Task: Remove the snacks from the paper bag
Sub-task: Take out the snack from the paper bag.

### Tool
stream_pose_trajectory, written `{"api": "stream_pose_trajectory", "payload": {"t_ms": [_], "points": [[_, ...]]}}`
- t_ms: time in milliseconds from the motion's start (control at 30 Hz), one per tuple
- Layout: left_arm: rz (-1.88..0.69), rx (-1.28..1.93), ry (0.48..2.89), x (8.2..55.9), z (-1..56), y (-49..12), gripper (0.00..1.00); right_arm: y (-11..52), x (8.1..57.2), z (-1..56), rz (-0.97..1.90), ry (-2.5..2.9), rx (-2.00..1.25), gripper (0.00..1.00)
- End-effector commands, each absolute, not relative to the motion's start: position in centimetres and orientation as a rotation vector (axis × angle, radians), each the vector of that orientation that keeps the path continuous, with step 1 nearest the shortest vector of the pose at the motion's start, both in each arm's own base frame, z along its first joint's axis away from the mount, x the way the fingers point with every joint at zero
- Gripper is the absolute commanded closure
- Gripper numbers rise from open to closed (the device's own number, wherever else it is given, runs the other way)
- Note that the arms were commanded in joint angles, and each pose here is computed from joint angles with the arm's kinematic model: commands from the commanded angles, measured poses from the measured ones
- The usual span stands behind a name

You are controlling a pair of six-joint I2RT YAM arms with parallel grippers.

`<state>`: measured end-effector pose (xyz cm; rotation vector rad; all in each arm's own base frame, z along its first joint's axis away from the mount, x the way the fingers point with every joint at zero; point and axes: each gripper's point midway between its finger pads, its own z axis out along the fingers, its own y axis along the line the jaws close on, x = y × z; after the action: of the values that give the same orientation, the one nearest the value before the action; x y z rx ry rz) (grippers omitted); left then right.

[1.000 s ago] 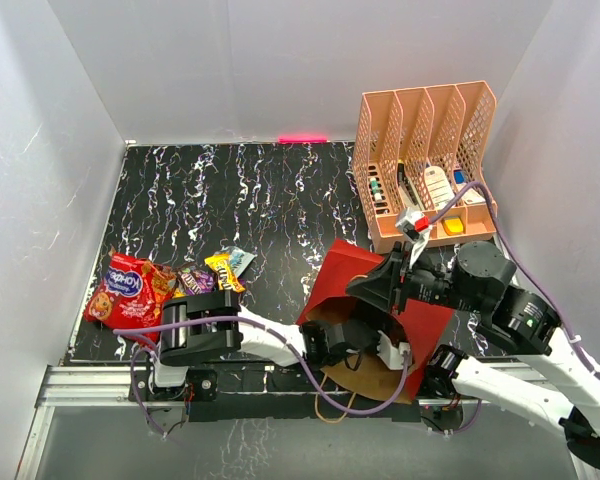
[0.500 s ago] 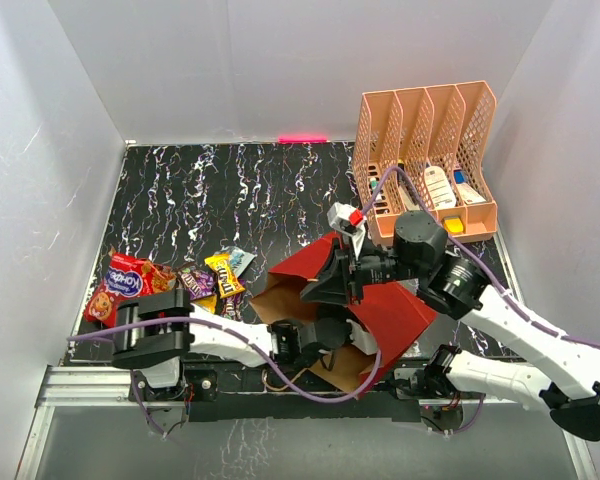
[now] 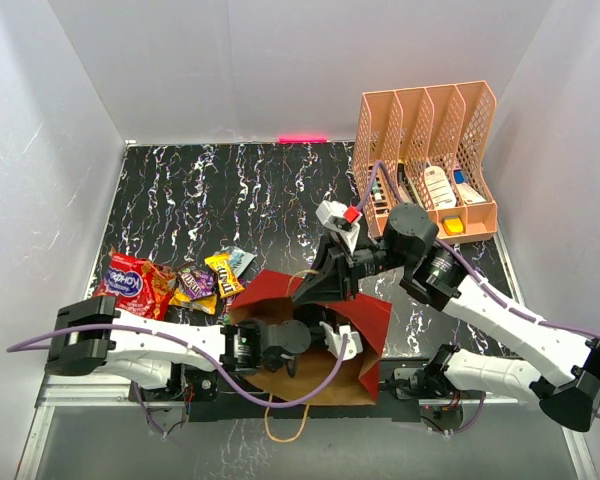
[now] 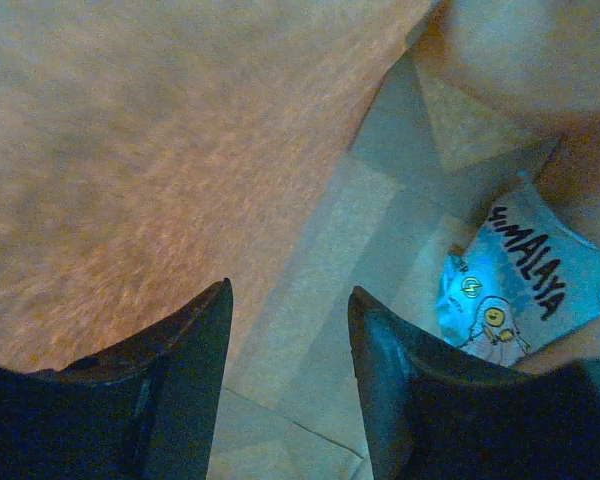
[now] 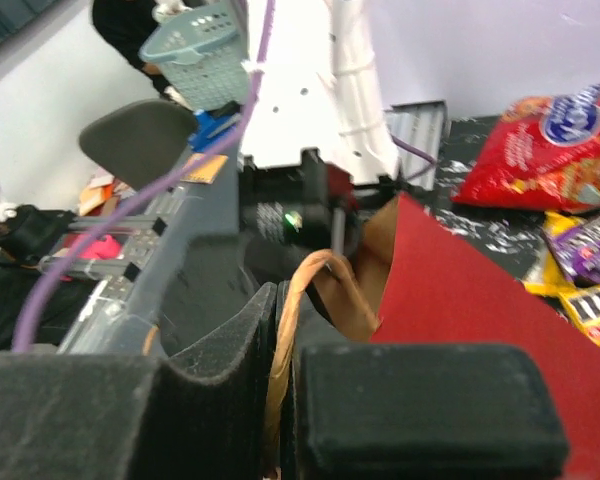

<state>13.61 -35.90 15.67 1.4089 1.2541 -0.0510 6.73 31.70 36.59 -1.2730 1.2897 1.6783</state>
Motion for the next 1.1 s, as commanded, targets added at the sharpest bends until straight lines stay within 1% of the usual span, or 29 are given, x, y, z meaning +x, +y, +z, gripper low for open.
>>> {"api": "stream_pose_trajectory", "payload": {"t_ms": [0, 100, 233, 367, 467, 567, 633, 800, 933, 1067], "points": [[-0.233, 1.478, 1.246, 11.1, 15.2, -36.2, 0.50, 30.0, 9.6, 34.1, 1.572, 1.334, -1.276, 0.93], [-0.318, 1.524, 1.245, 9.8, 13.4, -37.4, 0.47, 27.8, 11.0, 32.5, 1.563, 1.411, -1.232, 0.93], [-0.358, 1.538, 1.266, 9.3, 10.7, -39.1, 0.47, 26.1, 12.4, 31.3, 1.416, 1.521, -1.184, 0.93], [-0.357, 1.490, 1.309, 9.8, 8.9, -41.0, 0.46, 25.9, 11.5, 32.4, 1.460, 1.540, -1.187, 0.93], [-0.270, 1.419, 1.347, 11.3, 7.9, -41.7, 0.45, 25.8, 10.3, 34.6, 1.526, 1.476, -1.202, 0.93], [-0.173, 1.354, 1.340, 13.0, 7.3, -42.4, 0.41, 25.5, 9.7, 35.5, 1.536, 1.462, -1.220, 0.93], [-0.149, 1.337, 1.327, 13.4, 7.2, -43.5, 0.37, 25.3, 9.0, 35.2, 1.572, 1.465, -1.264, 0.93], [-0.155, 1.360, 1.311, 13.7, 6.9, -45.9, 0.33, 24.5, 8.0, 32.6, 1.578, 1.545, -1.311, 0.93], [-0.119, 1.391, 1.256, 14.4, 6.5, -46.3, 0.33, 24.2, 6.9, 32.3, 1.641, 1.521, -1.331, 0.93], [-0.161, 1.398, 1.180, 14.4, 7.5, -47.6, 0.37, 24.2, 6.8, 32.1, 1.640, 1.515, -1.327, 0.93]]}}
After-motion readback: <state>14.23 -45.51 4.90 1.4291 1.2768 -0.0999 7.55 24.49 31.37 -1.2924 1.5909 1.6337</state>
